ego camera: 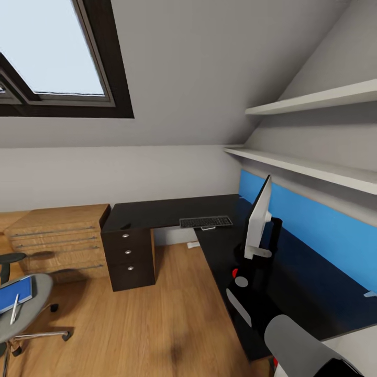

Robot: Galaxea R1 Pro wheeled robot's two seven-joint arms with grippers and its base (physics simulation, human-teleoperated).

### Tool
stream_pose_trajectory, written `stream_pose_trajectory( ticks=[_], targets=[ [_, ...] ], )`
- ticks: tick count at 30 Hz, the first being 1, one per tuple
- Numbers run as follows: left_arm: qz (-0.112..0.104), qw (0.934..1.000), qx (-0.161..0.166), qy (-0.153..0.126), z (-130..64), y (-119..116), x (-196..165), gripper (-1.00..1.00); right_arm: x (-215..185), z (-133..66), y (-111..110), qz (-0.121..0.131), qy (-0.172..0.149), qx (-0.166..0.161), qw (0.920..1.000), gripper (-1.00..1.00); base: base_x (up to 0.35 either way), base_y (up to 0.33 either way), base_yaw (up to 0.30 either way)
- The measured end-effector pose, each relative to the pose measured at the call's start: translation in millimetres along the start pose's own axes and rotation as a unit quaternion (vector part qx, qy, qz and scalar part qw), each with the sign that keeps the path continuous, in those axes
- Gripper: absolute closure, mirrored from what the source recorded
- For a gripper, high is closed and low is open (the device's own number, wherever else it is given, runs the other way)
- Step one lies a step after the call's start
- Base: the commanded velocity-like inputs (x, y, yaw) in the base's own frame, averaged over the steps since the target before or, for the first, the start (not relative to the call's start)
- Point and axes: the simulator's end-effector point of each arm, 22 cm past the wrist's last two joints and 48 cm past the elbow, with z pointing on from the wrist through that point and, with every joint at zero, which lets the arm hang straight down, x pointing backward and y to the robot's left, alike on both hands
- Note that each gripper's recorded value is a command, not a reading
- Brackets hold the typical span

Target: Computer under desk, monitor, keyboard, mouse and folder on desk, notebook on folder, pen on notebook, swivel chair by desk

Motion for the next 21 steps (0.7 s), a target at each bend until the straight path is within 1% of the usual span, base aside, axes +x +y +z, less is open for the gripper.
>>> stream_pose_trajectory(
  ticks=[17,21],
  targets=[
    [-0.001,1.0000,0.001,-0.007,1.0,-0.7,-4.9,-1.00,-6.6,-2.7,0.7,0.003,-0.004,-0.001,1.0000,-1.00,-0.001,0.000,0.000],
    [-0.001,1.0000,0.001,-0.007,1.2,-0.9,-5.0,-1.00,-5.2,-3.1,0.6,0.002,-0.003,-0.001,1.0000,-1.00,-0.093,0.000,0.000]
  ],
)
